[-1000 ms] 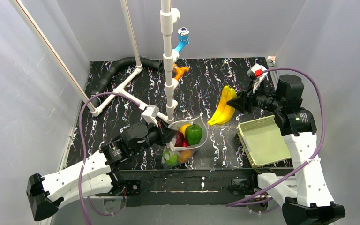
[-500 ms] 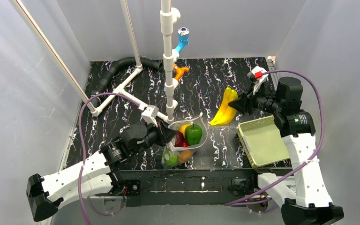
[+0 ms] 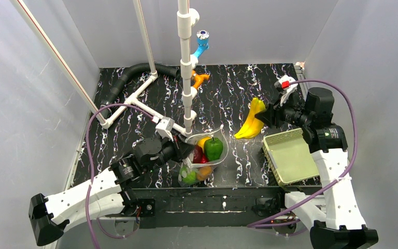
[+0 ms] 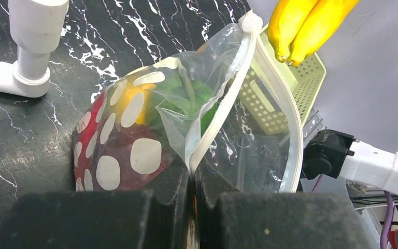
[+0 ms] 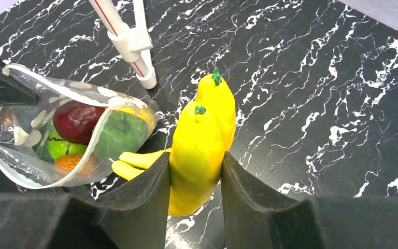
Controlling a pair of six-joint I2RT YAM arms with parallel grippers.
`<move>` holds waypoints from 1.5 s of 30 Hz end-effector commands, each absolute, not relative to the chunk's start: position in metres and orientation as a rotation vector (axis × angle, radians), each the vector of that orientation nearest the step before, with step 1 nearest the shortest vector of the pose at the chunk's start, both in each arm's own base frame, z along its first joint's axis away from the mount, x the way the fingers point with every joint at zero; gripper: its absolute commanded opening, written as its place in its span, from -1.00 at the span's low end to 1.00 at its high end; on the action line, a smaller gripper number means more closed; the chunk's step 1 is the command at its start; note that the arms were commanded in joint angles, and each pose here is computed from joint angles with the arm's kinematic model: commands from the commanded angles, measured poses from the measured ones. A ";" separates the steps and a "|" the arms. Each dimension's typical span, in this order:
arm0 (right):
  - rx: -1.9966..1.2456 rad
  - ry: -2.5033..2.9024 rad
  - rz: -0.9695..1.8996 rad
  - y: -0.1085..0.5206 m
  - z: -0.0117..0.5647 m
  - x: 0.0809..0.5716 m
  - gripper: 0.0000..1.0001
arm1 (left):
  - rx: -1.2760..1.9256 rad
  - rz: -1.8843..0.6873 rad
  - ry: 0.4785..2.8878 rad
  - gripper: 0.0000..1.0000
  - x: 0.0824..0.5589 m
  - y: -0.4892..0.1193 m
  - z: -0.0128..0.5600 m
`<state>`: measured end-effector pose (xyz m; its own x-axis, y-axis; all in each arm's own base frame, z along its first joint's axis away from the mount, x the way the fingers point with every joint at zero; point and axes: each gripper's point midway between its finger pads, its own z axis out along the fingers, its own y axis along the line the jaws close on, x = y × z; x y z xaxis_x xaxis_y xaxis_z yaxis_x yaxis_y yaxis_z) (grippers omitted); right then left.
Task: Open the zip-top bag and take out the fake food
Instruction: Place the fake fruit in the zipper food storage bag.
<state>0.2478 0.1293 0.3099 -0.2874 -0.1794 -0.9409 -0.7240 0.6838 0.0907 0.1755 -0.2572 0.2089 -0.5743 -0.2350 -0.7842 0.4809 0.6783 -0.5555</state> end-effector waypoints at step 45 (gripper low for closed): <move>-0.375 1.907 0.265 0.047 0.265 0.294 -0.97 | 0.196 -0.974 1.908 -1.00 0.175 -0.250 0.215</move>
